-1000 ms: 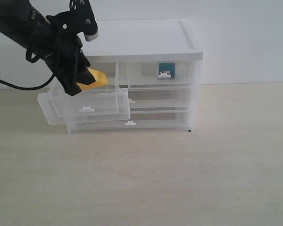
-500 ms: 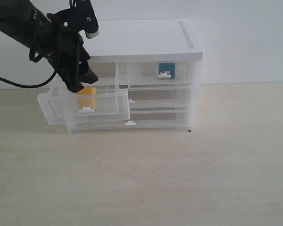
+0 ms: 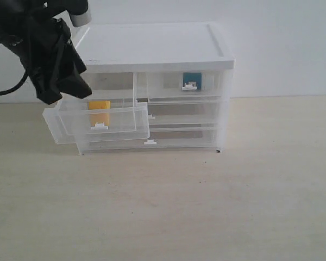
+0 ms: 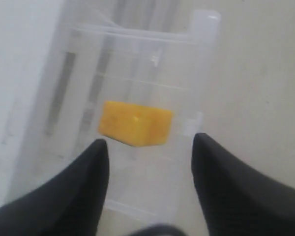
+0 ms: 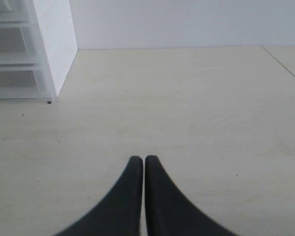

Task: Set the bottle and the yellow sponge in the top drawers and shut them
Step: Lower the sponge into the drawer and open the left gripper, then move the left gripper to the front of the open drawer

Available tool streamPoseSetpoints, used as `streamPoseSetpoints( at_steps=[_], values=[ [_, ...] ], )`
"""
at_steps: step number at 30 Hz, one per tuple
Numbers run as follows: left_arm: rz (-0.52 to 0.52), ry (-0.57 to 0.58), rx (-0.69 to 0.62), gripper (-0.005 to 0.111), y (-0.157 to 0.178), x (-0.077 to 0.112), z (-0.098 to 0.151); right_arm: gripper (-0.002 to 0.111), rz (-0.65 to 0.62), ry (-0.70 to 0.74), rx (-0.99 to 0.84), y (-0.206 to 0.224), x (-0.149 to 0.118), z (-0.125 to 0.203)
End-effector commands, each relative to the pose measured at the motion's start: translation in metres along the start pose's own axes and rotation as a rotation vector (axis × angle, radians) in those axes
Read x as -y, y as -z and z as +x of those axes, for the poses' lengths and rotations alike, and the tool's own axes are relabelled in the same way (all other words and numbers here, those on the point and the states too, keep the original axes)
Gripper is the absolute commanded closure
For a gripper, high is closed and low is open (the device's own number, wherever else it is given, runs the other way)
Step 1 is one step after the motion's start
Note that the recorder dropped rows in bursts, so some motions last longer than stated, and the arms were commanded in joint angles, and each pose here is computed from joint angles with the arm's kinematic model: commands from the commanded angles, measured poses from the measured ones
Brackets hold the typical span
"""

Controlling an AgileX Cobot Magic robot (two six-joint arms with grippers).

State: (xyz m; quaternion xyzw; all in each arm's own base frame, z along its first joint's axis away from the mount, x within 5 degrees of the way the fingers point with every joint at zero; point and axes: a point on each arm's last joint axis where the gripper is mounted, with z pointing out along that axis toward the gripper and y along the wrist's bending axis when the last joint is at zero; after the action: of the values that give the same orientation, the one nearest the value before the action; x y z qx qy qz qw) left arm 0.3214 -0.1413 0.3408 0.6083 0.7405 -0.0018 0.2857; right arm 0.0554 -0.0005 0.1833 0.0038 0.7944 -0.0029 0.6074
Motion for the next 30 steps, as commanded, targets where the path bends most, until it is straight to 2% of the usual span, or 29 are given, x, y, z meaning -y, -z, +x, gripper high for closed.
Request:
streamPoseSetpoints(
  at_steps=[1,5,13,30],
  values=[
    [0.096,-0.01,-0.032,0.06,0.005,0.009,0.004,0.108,-0.001,0.0,0.01,0.0,0.0,0.0],
    [0.147,-0.062,-0.053,0.06,0.004,0.013,0.006,0.108,-0.001,0.0,0.01,0.0,0.0,0.0],
    [0.159,-0.121,-0.01,0.065,0.003,0.014,0.002,0.108,-0.001,0.0,0.01,0.0,0.0,0.0],
    [0.201,-0.106,-0.046,0.066,-0.036,0.007,0.008,0.108,-0.001,0.0,0.01,0.0,0.0,0.0]
  ],
)
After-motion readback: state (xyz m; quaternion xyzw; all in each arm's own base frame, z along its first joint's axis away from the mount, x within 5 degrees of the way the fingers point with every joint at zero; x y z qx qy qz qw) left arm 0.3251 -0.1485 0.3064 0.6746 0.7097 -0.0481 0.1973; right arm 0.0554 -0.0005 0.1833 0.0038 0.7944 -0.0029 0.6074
